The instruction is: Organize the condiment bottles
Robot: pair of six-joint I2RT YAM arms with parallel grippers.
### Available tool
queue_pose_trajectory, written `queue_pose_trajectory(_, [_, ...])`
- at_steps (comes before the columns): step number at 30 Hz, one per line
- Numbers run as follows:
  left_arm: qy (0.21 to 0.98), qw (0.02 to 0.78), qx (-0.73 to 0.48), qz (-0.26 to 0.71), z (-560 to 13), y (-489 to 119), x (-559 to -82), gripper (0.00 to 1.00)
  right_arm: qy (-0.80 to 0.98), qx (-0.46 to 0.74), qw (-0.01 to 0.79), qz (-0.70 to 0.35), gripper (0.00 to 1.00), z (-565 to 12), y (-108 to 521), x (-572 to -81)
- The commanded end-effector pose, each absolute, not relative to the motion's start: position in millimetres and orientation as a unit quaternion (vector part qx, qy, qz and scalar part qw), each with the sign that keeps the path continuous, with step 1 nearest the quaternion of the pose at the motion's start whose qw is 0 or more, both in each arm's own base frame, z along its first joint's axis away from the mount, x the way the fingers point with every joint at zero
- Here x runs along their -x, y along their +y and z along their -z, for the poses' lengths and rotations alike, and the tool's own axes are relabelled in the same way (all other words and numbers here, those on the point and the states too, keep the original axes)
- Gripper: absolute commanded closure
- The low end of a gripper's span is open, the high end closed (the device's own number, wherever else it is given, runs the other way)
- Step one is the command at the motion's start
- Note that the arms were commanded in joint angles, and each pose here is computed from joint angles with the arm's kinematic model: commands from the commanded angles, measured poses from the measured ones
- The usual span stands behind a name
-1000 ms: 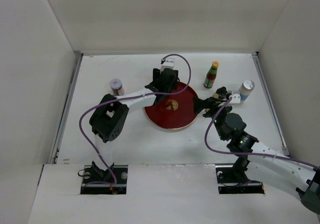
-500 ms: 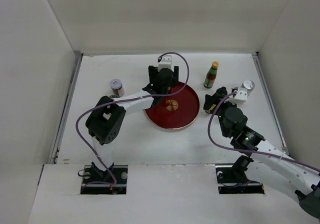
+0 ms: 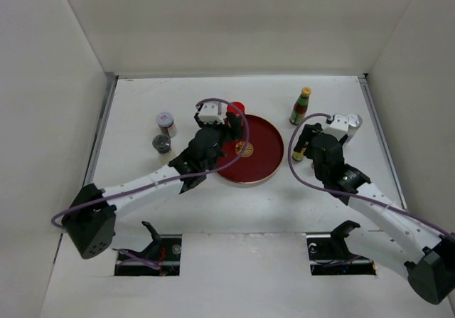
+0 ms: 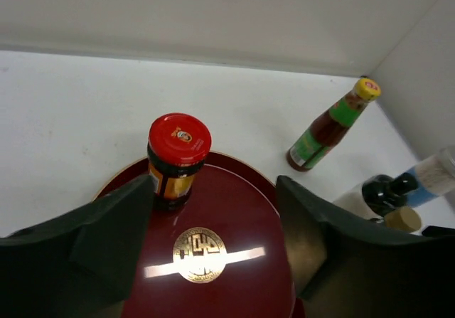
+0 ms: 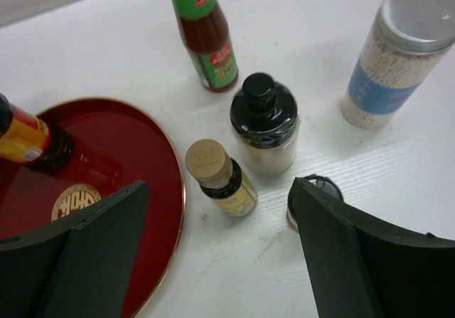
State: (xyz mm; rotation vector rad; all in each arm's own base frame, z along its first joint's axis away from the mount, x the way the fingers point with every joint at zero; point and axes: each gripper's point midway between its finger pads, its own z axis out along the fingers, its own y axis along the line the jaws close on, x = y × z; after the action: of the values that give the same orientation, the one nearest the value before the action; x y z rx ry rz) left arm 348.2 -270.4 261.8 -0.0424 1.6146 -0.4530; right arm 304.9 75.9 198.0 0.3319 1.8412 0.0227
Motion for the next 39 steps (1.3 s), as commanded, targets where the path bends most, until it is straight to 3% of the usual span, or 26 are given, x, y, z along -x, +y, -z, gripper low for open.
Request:
queue_pose_trajectory(1, [0.700, 0.669, 0.063, 0.242, -263.1, -248.3, -328.5, 0.40, 0.792, -0.139, 0.593, -0.042, 0.16, -208.3, 88.0, -317.7])
queue_pose_trajectory(3, [0.701, 0.663, 0.070, 0.252, -249.8, -235.9, -313.9, 0.50, 0.792, -0.141, 0.592, -0.045, 0.21, -206.3, 88.0, -324.0])
queue_pose_trajectory(5, [0.704, 0.655, 0.070, 0.266, -234.5, -228.8, -296.8, 0.52, 0.792, -0.144, 0.591, -0.050, 0.24, -203.4, 86.9, -331.0])
queue_pose_trajectory(12, [0.695, 0.645, 0.044, 0.315, -214.2, -222.9, -248.5, 0.50, 0.796, -0.147, 0.585, -0.053, 0.30, -195.1, 84.0, -345.8])
queue_pose_trajectory(20, [0.680, 0.652, 0.034, 0.335, -204.5, -224.1, -244.1, 0.46, 0.800, -0.144, 0.581, -0.051, 0.36, -190.5, 89.8, -359.7])
queue_pose_trajectory(23, [0.681, 0.651, 0.026, 0.334, -201.9, -226.6, -244.6, 0.45, 0.804, -0.141, 0.576, -0.044, 0.44, -187.7, 92.3, -366.2])
queue_pose_trajectory(26, [0.680, 0.653, 0.028, 0.333, -201.3, -223.8, -243.7, 0.44, 0.805, -0.142, 0.575, -0.028, 0.58, -186.6, 88.9, -369.1])
queue_pose_trajectory(30, [0.674, 0.661, 0.037, 0.329, -205.0, -214.3, -247.4, 0.41, 0.784, -0.154, 0.601, -0.013, 0.71, -213.1, 83.8, -365.7])
queue_pose_trajectory(39, [0.668, 0.666, 0.044, 0.330, -204.7, -209.5, -246.8, 0.40, 0.749, -0.125, 0.648, -0.061, 0.71, -300.2, 121.8, -376.1])
